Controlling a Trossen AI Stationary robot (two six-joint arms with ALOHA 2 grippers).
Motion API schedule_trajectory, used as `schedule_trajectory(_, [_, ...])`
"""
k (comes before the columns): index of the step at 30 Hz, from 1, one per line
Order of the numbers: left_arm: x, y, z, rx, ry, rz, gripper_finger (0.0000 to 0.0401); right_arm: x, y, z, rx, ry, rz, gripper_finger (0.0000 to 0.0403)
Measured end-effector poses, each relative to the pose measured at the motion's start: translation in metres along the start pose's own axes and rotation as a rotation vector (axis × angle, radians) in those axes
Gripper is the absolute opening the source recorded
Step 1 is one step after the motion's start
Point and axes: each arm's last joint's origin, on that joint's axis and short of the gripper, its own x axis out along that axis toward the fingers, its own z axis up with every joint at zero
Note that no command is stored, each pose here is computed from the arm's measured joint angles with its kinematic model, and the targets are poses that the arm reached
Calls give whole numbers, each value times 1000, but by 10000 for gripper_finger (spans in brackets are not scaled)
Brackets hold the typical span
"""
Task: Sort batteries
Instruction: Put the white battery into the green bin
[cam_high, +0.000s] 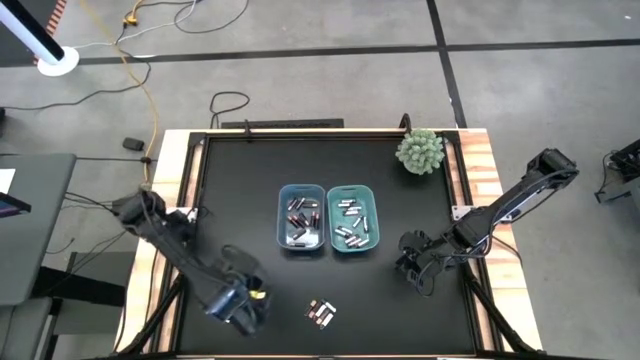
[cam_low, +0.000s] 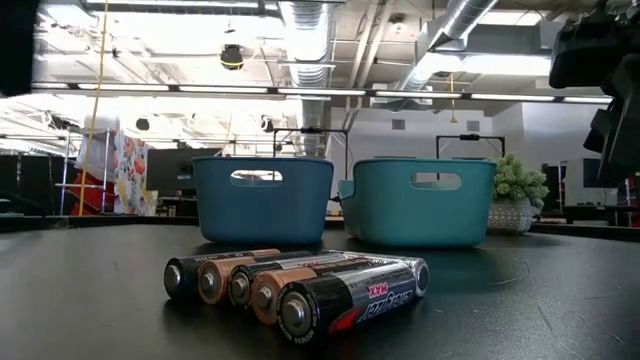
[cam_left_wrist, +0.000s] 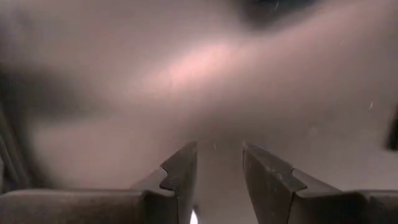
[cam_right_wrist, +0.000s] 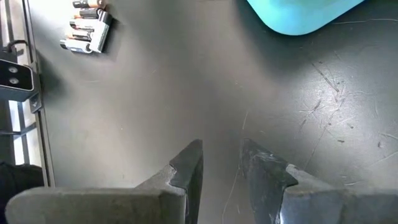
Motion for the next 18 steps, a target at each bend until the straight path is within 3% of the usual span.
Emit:
schedule_trajectory(8, [20, 10, -36, -150, 109, -33, 128, 0, 0, 0, -6, 0, 0, 127])
schedule_trajectory(18, [30, 6, -50, -119, 229, -101, 186, 0, 0, 0, 2, -1, 2, 127])
